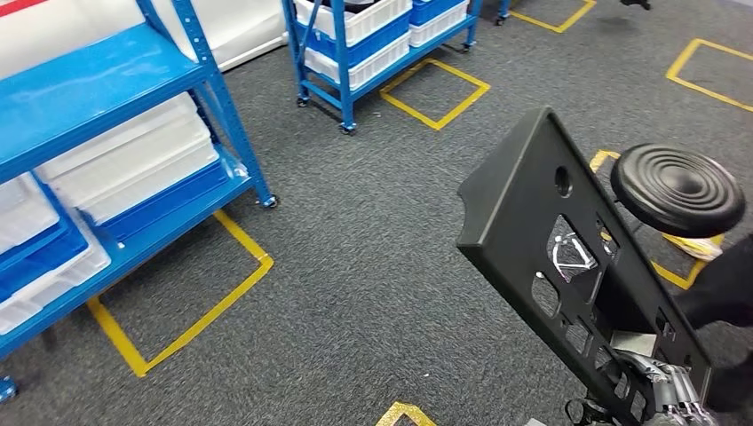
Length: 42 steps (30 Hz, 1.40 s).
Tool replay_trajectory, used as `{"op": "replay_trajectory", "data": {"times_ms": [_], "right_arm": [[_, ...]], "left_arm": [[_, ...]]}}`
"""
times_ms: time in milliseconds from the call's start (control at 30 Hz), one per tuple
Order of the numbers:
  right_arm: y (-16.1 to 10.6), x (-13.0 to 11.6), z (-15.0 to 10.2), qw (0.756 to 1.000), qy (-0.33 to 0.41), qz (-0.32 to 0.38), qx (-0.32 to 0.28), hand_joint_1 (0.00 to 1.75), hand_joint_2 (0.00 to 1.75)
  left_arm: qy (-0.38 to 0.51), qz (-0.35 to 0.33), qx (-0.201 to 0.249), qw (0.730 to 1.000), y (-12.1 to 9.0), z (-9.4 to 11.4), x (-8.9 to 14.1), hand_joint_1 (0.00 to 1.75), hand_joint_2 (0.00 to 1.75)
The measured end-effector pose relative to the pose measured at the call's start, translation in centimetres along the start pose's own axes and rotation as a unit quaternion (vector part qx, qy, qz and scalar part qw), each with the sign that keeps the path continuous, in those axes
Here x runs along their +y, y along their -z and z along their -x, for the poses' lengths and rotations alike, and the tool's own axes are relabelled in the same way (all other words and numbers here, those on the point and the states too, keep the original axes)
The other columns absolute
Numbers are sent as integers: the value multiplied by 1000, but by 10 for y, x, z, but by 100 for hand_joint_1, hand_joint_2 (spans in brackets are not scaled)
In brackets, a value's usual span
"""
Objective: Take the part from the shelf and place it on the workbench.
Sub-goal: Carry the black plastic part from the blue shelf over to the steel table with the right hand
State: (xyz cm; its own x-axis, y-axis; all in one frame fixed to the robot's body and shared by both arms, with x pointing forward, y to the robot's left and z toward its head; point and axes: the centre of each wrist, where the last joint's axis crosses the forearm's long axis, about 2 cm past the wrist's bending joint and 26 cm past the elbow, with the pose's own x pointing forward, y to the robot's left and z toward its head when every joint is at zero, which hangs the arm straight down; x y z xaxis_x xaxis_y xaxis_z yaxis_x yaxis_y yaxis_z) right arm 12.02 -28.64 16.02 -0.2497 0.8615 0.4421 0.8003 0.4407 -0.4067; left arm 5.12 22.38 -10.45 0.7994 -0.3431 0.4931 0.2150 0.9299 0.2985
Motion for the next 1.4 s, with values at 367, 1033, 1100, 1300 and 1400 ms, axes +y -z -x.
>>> {"op": "replay_trajectory", "data": {"times_ms": [367, 1033, 1100, 1300, 1400], "right_arm": [[-5, -10, 5, 1000, -6, 10, 18, 175, 175], [-6, -19, 10, 999, -17, 17, 27, 175, 175], [-6, -19, 10, 999, -19, 17, 25, 175, 175], [-5, -18, 10, 999, -20, 16, 23, 175, 175], [-4, -16, 11, 999, -20, 16, 22, 175, 175]], "left_arm": [[4, -3, -3, 1000, 0, -1, 0, 0, 175], [8, -2, -2, 1000, 0, -2, -2, 0, 175], [7, -2, -3, 1000, 0, -2, -2, 0, 175], [6, -2, -5, 1000, 1, -4, -1, 0, 175], [5, -2, -2, 1000, 0, -1, -1, 0, 175]]}}
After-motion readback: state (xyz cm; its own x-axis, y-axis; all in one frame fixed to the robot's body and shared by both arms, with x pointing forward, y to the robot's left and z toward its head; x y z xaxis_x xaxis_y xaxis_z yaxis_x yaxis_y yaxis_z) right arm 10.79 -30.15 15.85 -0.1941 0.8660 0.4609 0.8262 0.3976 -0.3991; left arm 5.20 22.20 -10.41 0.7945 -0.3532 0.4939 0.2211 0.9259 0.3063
